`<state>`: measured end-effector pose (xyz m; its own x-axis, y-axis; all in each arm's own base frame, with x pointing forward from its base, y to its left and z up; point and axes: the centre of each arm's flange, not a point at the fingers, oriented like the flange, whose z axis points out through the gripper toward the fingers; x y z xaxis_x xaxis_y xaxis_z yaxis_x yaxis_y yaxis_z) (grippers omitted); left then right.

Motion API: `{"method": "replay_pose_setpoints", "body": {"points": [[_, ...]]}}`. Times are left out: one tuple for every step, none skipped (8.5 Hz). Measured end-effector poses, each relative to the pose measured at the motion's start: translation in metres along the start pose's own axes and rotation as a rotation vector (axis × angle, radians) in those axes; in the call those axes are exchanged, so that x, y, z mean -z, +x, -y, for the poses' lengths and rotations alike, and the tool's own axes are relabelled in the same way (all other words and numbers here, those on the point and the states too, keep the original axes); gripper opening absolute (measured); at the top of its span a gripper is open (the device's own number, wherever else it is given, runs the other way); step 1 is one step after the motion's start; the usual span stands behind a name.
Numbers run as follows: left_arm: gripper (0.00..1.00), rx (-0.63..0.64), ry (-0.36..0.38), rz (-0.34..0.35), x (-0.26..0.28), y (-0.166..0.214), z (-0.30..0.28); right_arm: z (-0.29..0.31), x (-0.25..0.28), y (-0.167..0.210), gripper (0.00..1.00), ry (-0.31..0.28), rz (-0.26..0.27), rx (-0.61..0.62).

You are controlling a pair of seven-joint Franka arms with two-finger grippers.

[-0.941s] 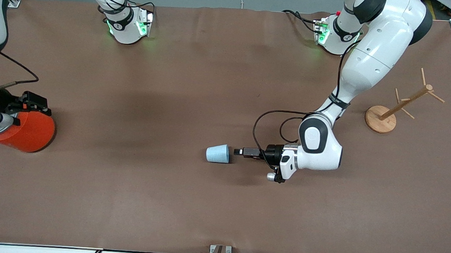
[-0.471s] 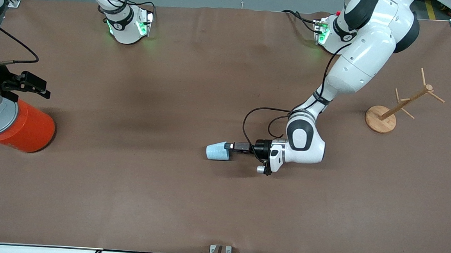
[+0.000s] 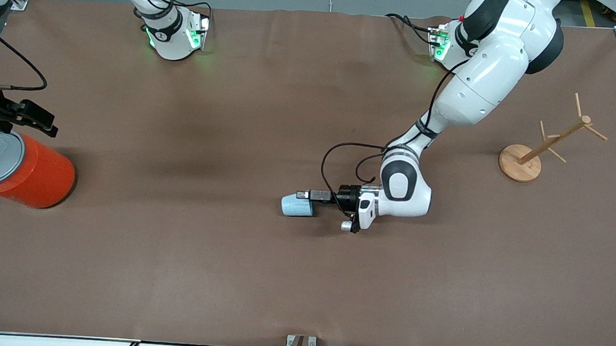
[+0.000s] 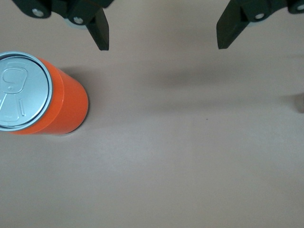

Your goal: Flip cup

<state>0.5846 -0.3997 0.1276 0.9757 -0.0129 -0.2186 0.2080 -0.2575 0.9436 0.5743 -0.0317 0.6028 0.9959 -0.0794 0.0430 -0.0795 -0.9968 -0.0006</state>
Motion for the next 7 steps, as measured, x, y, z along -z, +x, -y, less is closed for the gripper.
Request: {"method": "replay_pose_setpoints", "body": {"points": [[0.79, 0.003, -0.003, 0.000, -0.002, -0.001, 0.000, -0.008, 0.007, -0.001, 1.00, -0.001, -0.020, -0.030], [0.59, 0.003, -0.003, -0.003, -0.001, 0.000, 0.000, -0.016, 0.018, 0.000, 1.00, -0.003, -0.049, -0.047], [0.43, -0.014, 0.000, -0.010, 0.002, 0.001, 0.000, -0.021, 0.033, 0.002, 1.00, -0.003, -0.081, -0.057], [0.24, -0.031, 0.003, -0.019, 0.005, 0.004, 0.001, -0.022, 0.040, 0.002, 1.00, -0.004, -0.095, -0.058], [0.08, -0.040, 0.004, -0.025, 0.007, 0.006, 0.001, -0.020, 0.039, 0.002, 1.00, -0.004, -0.093, -0.057], [0.03, -0.045, 0.003, -0.027, 0.008, 0.007, 0.000, -0.017, 0.035, 0.003, 1.00, -0.003, -0.084, -0.053], [0.03, -0.048, 0.003, -0.031, 0.009, 0.008, -0.001, -0.013, 0.029, 0.003, 1.00, -0.003, -0.073, -0.047]]}}
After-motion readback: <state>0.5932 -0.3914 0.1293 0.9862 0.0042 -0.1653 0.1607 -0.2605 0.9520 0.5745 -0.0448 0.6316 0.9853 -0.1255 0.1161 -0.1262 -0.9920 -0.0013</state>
